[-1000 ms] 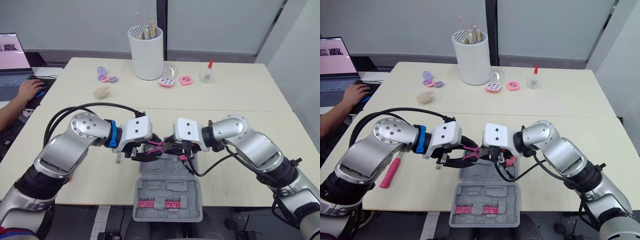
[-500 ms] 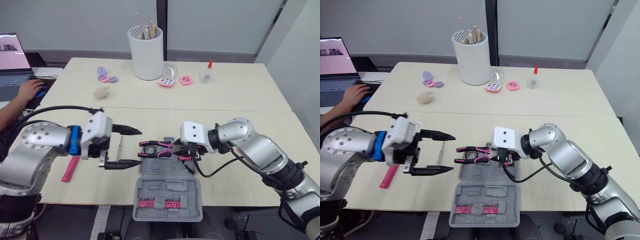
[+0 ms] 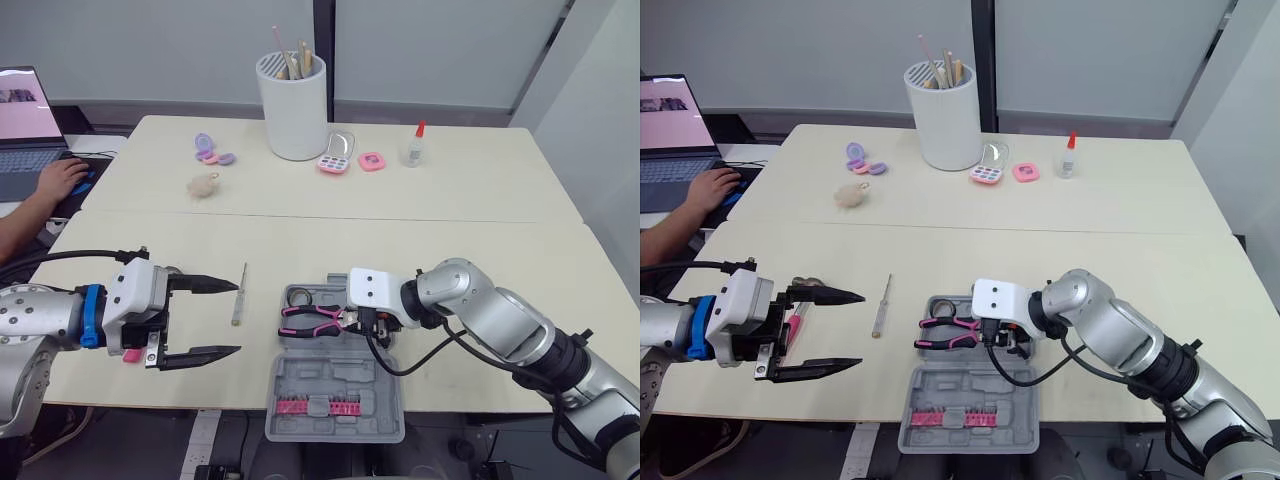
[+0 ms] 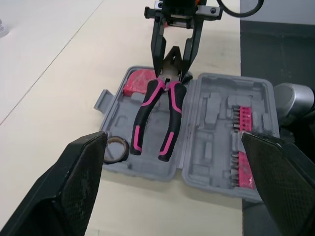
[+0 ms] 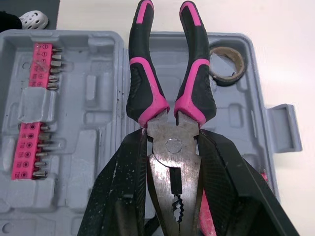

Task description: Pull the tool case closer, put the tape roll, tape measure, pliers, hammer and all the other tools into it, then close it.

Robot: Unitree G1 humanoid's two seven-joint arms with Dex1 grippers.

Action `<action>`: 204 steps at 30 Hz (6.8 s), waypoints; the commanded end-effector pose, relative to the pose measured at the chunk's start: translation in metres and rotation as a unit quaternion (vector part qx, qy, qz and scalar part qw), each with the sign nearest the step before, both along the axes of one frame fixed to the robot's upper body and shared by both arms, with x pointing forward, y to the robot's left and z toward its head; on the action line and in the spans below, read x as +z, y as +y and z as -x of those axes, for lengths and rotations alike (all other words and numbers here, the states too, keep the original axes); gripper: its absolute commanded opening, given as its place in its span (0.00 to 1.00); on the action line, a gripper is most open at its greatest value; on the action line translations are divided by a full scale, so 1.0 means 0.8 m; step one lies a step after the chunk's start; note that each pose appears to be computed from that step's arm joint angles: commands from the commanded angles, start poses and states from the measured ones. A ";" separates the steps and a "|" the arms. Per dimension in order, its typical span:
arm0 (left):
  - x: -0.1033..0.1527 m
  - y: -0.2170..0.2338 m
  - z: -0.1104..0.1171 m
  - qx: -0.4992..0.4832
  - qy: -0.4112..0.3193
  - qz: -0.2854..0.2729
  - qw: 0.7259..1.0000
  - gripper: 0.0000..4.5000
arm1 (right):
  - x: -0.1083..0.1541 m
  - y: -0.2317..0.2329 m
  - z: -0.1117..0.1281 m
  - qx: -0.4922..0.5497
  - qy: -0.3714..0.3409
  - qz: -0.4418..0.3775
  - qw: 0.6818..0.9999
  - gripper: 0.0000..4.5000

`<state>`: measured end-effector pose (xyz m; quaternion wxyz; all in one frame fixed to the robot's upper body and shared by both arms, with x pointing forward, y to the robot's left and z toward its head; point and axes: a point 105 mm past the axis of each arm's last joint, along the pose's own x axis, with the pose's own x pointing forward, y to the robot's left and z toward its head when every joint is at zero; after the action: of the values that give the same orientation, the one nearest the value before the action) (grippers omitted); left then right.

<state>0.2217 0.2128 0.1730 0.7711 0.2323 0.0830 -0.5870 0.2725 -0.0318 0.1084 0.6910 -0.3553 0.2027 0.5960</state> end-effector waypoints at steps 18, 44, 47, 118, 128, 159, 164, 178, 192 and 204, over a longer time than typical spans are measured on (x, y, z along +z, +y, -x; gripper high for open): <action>0.002 0.004 0.010 -0.024 -0.005 -0.036 0.999 1.00 | -0.015 0.008 -0.009 0.000 -0.032 0.028 0.999 0.29; -0.007 0.007 0.014 -0.017 0.000 -0.043 0.999 1.00 | -0.050 0.026 -0.012 0.003 -0.012 0.025 1.000 0.29; -0.007 0.007 0.013 -0.016 -0.001 -0.043 0.999 1.00 | -0.055 0.022 -0.012 -0.001 -0.009 0.026 1.000 0.29; -0.021 0.018 -0.004 0.021 -0.019 -0.034 0.999 1.00 | -0.015 -0.003 -0.032 -0.032 -0.070 -0.214 0.974 0.01; 0.011 0.090 -0.017 0.156 0.027 0.025 0.987 1.00 | 0.081 -0.133 -0.009 -0.057 -0.033 -0.230 0.971 0.48; 0.012 0.279 0.009 0.423 0.054 0.004 0.905 1.00 | 0.087 -0.359 0.012 -0.321 -0.033 -0.103 0.941 0.99; 0.009 0.278 0.007 0.424 0.053 -0.002 0.904 1.00 | 0.087 -0.358 0.011 -0.316 -0.036 -0.092 0.944 0.99; -0.037 0.107 -0.009 0.242 0.048 -0.029 0.969 0.57 | 0.041 -0.247 0.002 -0.152 -0.059 -0.023 0.986 0.70; -0.126 0.015 -0.011 0.171 0.080 -0.103 0.977 0.00 | -0.036 -0.137 0.012 -0.041 -0.042 0.017 0.998 0.00; -0.161 -0.011 -0.020 0.159 0.088 -0.116 0.976 0.00 | -0.066 -0.109 0.016 -0.019 -0.032 0.024 0.999 0.00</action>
<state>0.2342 0.2072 0.0421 0.8116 0.2431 0.2657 -0.4600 0.2558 -0.1247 0.0478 0.6987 -0.3764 0.2217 0.5666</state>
